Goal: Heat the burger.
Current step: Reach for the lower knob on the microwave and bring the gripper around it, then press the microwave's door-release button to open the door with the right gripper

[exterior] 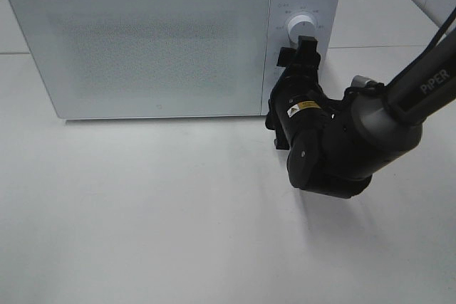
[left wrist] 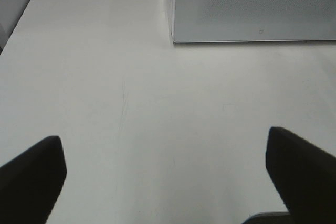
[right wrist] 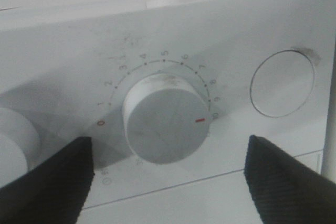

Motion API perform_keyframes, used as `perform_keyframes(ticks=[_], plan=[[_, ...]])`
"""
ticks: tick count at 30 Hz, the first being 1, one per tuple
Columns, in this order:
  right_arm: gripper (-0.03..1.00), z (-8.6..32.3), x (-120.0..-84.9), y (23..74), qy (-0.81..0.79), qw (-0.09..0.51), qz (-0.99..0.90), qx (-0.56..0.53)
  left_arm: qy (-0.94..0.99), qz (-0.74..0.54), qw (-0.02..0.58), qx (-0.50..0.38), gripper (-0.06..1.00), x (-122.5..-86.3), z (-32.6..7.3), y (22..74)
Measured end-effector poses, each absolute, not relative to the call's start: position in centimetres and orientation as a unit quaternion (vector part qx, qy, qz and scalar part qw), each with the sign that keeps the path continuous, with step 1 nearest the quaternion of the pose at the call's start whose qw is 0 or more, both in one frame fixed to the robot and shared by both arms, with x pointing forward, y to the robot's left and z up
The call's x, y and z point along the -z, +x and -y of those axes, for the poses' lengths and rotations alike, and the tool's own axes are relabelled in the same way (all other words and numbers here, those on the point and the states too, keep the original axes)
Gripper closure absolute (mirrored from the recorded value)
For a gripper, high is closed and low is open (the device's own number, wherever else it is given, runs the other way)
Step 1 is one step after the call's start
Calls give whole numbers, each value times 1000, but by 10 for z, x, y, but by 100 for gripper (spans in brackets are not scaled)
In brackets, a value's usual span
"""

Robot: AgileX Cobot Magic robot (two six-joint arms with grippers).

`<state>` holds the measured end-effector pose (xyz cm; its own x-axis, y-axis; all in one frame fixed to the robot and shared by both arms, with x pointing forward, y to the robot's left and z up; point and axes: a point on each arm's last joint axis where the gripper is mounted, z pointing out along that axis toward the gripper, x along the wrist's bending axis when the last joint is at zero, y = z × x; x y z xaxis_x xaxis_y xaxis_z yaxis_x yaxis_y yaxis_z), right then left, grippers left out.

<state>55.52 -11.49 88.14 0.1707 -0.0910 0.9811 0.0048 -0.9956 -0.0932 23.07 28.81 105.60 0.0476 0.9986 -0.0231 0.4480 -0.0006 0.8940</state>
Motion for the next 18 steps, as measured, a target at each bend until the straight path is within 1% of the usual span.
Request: perform_keyframes(ticks=[3, 8, 14, 16, 18], plan=[[18, 120, -880, 551, -768, 23, -15, 640, 611, -591, 387, -356, -3, -1056, -288, 231], [19, 125, -882, 542, -771, 18, 6, 637, 611, -591, 387, -356, -3, -1056, -288, 231], [20, 129, -897, 530, -761, 4, 69, 645, 611, -591, 387, -356, -3, -1056, -288, 231], [20, 131, -907, 521, -755, -18, 136, 641, 611, -591, 387, -356, -3, -1056, -288, 231], [20, 131, -909, 519, -756, -27, 156, 636, 611, -591, 387, -356, -3, -1056, -288, 231]])
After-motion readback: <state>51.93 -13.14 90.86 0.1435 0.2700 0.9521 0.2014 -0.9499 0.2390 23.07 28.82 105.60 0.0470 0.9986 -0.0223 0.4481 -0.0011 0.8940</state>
